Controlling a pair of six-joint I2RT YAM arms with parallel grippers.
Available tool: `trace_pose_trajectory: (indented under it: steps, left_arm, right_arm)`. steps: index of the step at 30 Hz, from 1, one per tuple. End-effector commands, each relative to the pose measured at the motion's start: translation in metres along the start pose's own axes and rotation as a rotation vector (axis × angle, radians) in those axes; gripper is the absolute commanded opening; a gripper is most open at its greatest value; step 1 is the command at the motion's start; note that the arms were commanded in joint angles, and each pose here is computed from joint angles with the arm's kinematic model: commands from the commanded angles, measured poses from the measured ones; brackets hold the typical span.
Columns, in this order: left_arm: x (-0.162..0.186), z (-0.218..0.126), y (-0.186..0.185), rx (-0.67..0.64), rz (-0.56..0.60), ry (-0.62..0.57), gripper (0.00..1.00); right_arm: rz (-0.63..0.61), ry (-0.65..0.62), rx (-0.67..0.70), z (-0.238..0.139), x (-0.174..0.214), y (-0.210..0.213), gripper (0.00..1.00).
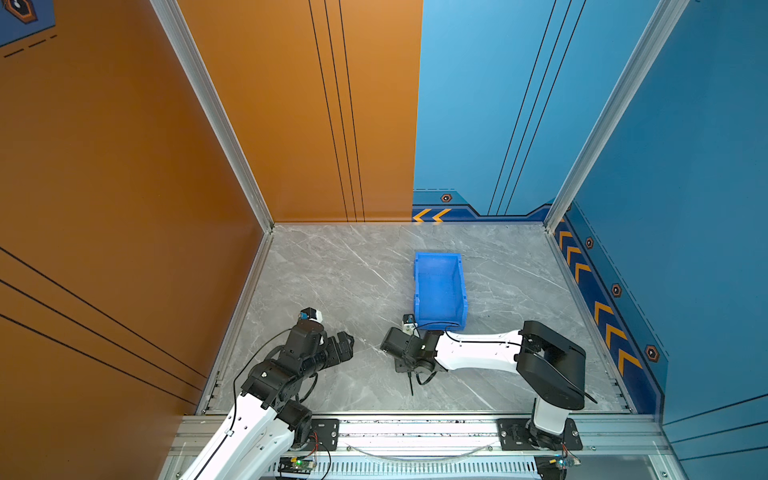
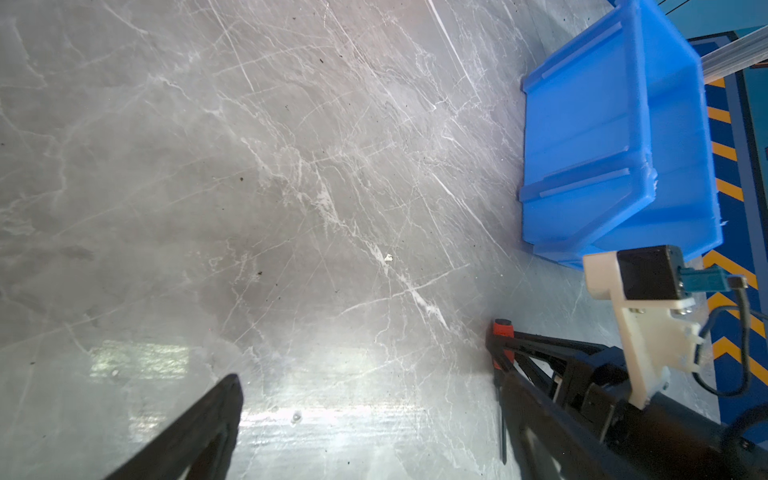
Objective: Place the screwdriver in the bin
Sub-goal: 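Lower the right gripper and close it on the red handle, then lift the screwdriver with the right gripper and carry it over the blue bin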
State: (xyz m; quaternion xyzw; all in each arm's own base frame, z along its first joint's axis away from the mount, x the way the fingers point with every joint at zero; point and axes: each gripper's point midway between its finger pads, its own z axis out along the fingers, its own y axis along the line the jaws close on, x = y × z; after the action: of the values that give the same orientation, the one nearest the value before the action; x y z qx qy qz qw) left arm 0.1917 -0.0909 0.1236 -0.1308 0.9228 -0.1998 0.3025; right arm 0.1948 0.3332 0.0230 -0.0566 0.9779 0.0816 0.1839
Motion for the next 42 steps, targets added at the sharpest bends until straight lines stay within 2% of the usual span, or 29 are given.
trace_pose_trajectory:
  steps: [1,6,10,21,30,35,42]
  left_arm:
    - [-0.001,0.001,0.004,-0.017,0.011,-0.024,0.98]
    - [-0.001,-0.001,-0.001,-0.007,0.03,-0.017,0.98]
    - [0.0,-0.001,-0.001,-0.004,0.029,-0.017,0.98]
    - [-0.006,-0.007,-0.034,0.126,0.146,-0.032,0.98]
    - [0.003,-0.015,-0.084,0.317,0.372,-0.033,0.98]
    - [0.005,-0.014,-0.102,0.328,0.472,-0.051,0.98]
    - [0.006,-0.008,-0.131,0.322,0.555,-0.063,0.98]
  right_arm:
    - [0.003,0.018,0.035,0.004,0.008,-0.011,0.17]
    - [-0.013,-0.013,0.028,-0.007,0.004,-0.01,0.08]
    - [-0.056,-0.071,0.035,-0.03,-0.006,-0.007,0.04]
    - [-0.104,-0.234,-0.096,-0.105,-0.042,0.009,0.03]
    - [-0.016,-0.278,-0.116,-0.139,-0.084,-0.035,0.0]
    - [0.027,-0.31,-0.11,-0.151,-0.109,-0.058,0.0]
    - [0.071,-0.327,-0.081,-0.152,-0.142,-0.091,0.0]
